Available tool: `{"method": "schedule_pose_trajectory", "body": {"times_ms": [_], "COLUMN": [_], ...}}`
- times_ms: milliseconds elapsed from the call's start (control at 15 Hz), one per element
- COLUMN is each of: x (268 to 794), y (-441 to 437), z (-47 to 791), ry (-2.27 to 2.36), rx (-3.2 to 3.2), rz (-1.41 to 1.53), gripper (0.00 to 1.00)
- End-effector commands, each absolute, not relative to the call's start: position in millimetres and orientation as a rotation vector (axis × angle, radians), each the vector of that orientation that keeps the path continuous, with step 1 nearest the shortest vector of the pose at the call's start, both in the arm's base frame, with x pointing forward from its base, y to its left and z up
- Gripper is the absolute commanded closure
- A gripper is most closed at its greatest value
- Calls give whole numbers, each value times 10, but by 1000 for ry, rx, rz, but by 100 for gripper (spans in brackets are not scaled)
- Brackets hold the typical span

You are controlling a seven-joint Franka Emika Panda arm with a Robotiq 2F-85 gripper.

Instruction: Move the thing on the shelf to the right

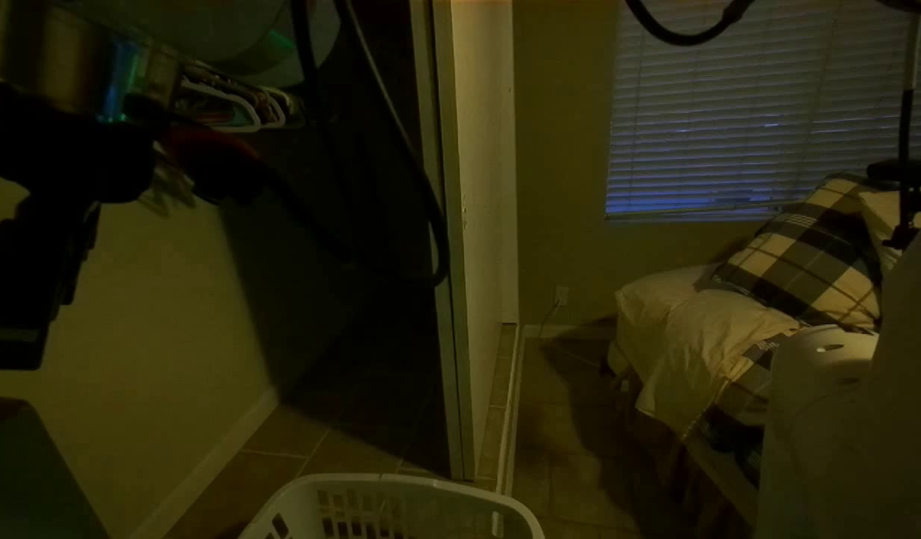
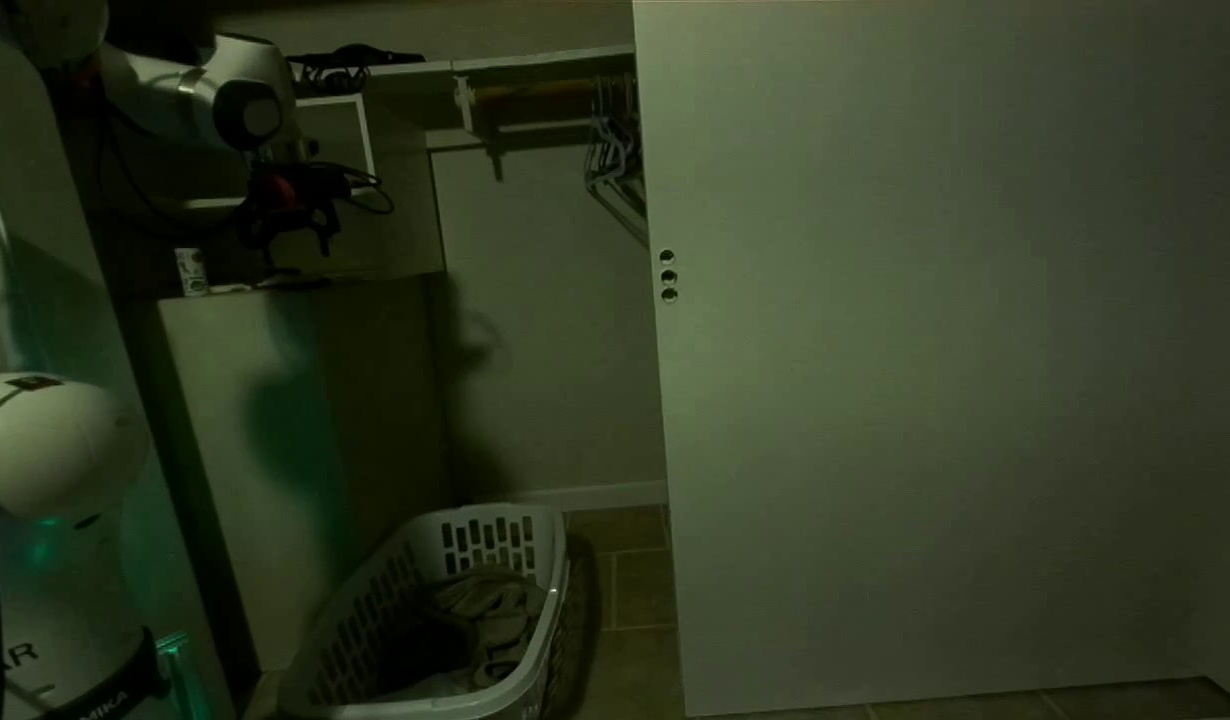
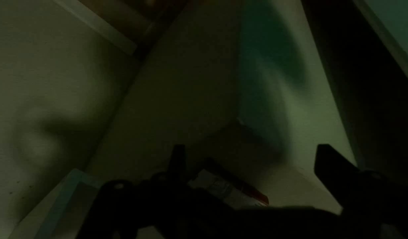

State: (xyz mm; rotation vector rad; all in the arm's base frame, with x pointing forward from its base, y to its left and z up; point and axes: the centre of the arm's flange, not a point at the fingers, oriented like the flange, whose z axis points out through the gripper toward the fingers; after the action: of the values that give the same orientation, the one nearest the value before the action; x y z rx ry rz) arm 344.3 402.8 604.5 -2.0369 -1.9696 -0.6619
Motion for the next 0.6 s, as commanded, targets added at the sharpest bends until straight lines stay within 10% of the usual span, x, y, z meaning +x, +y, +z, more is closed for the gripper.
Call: {"method": "schedule_pose_trajectory", "body": {"times_ms": [0, 533], "x": [3438, 3278], "y": [4024, 4639], "z": [6058, 6032], "ry": [-1969, -1889], "rx": [-2037, -2005], "rz": [-665, -718], "gripper": [0, 0]}}
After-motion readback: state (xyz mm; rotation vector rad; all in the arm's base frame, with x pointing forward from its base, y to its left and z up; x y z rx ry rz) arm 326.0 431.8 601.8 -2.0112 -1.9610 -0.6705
